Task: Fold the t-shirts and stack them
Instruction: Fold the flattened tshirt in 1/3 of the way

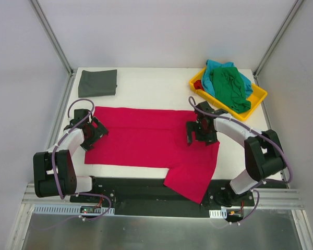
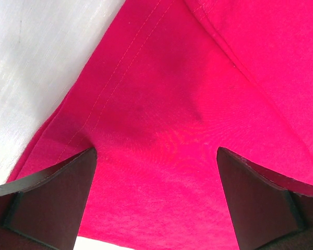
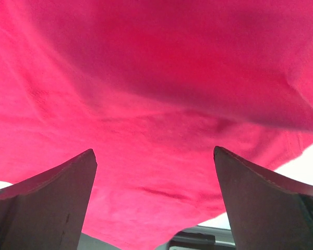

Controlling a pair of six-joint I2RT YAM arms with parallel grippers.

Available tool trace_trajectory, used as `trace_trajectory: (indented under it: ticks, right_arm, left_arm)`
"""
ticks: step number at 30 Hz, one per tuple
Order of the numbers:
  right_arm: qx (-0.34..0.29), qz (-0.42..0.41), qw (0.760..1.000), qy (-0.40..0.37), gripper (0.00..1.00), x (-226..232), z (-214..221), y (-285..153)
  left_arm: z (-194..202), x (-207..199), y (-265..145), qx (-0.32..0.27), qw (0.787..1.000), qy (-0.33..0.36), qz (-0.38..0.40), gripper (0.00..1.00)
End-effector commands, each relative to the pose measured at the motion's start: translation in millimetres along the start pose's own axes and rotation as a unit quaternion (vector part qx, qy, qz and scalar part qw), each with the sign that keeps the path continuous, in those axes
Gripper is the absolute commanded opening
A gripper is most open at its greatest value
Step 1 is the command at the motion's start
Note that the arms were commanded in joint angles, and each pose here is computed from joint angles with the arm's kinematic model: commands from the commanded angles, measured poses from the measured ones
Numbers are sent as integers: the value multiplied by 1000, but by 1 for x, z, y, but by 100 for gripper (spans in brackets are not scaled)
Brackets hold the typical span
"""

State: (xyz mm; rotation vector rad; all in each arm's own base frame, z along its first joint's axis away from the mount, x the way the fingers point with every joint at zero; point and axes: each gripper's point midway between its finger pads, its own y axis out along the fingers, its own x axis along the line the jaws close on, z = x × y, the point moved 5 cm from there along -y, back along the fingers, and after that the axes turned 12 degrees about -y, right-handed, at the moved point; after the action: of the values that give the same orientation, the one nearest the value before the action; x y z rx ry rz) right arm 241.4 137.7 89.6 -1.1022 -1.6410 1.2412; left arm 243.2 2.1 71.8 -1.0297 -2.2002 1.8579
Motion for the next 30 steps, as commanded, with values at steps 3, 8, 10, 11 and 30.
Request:
trace_trajectory:
  ticks: [3,8,10,11,30]
  right_arm:
    - [-83,43,996,10,98,-24,5,-21]
    - [-108,52,993,11,96,-37,-5,-16]
    - [-108,54,993,8,94,-44,-8,-11]
    - [-107,55,993,10,93,-47,-11,-8]
    - [-96,7,995,1,78,-38,-19,-12]
  left_arm:
    - [-1,7,3,-1,1000,4,-18,99]
    - [-1,7,4,-1,1000,3,-20,99]
    - [-2,7,3,-4,1000,5,-18,99]
    - [-2,6,3,-4,1000,5,-17,99]
    - [-2,9,3,-6,1000,9,-21,99]
